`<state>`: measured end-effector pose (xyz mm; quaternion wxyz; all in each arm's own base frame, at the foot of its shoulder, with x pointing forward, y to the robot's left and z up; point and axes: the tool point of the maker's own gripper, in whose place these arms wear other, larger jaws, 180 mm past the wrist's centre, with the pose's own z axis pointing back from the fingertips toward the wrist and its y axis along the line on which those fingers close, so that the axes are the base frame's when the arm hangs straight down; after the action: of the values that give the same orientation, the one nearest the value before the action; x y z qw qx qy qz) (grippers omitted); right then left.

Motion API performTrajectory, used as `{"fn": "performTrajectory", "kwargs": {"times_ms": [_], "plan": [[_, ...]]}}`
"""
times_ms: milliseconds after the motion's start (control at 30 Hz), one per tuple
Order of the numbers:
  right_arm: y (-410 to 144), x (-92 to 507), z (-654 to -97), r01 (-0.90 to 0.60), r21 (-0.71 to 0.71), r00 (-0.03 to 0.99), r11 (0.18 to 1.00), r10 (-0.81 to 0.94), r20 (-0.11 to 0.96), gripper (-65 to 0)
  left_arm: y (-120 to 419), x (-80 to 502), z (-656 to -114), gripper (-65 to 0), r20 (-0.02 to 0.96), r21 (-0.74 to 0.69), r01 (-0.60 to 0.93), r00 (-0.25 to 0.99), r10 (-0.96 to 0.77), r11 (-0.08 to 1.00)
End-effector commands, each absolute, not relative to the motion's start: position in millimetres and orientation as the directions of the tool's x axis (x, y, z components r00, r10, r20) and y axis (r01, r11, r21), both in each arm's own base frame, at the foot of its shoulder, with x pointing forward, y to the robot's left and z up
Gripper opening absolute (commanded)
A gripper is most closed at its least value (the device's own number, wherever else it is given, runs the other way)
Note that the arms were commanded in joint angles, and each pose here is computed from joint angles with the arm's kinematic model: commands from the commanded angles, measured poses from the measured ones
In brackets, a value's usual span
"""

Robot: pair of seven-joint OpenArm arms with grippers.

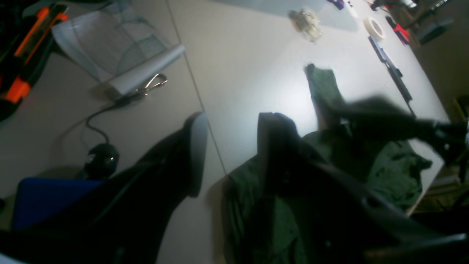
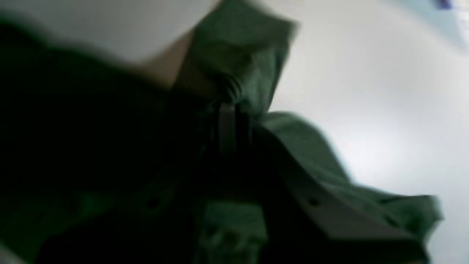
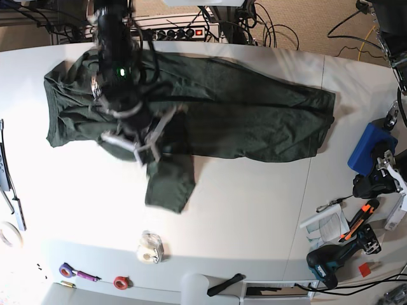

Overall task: Layout the t-shirt on the table in an organized manner, then fold the t-shirt properly
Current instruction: 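Lay the sleeve over the folded shirt body with the right gripper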

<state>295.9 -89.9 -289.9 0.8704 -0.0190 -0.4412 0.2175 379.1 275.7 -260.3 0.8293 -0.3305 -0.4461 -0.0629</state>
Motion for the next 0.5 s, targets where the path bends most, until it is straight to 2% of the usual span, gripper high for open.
{"fn": "performTrajectory", "kwargs": {"times_ms": [0, 267, 467], "plan": [[-83.7, 294.8, -281.7, -0.378, -0.213, 0.481, 0.901, 0.388, 0.786, -65.0, 283.9, 387.3, -235.3, -40.7, 0.821, -0.464, 0.421, 0.534, 0.201, 0.779], [-43.9, 252.3, -305.1, -0.546, -0.014, 0.522, 0.838, 0.353, 0.777, -65.0, 284.1, 387.9, -234.3, -40.7, 0.824, -0.464, 0.421, 0.528, 0.205, 0.780], [-39.4, 248.7, -305.6, -0.569, 0.000, 0.518, 0.822, 0.359, 0.776, -65.0, 284.2, 388.0, -234.1, -40.7, 0.824, -0.464, 0.421, 0.528, 0.206, 0.780]]}}
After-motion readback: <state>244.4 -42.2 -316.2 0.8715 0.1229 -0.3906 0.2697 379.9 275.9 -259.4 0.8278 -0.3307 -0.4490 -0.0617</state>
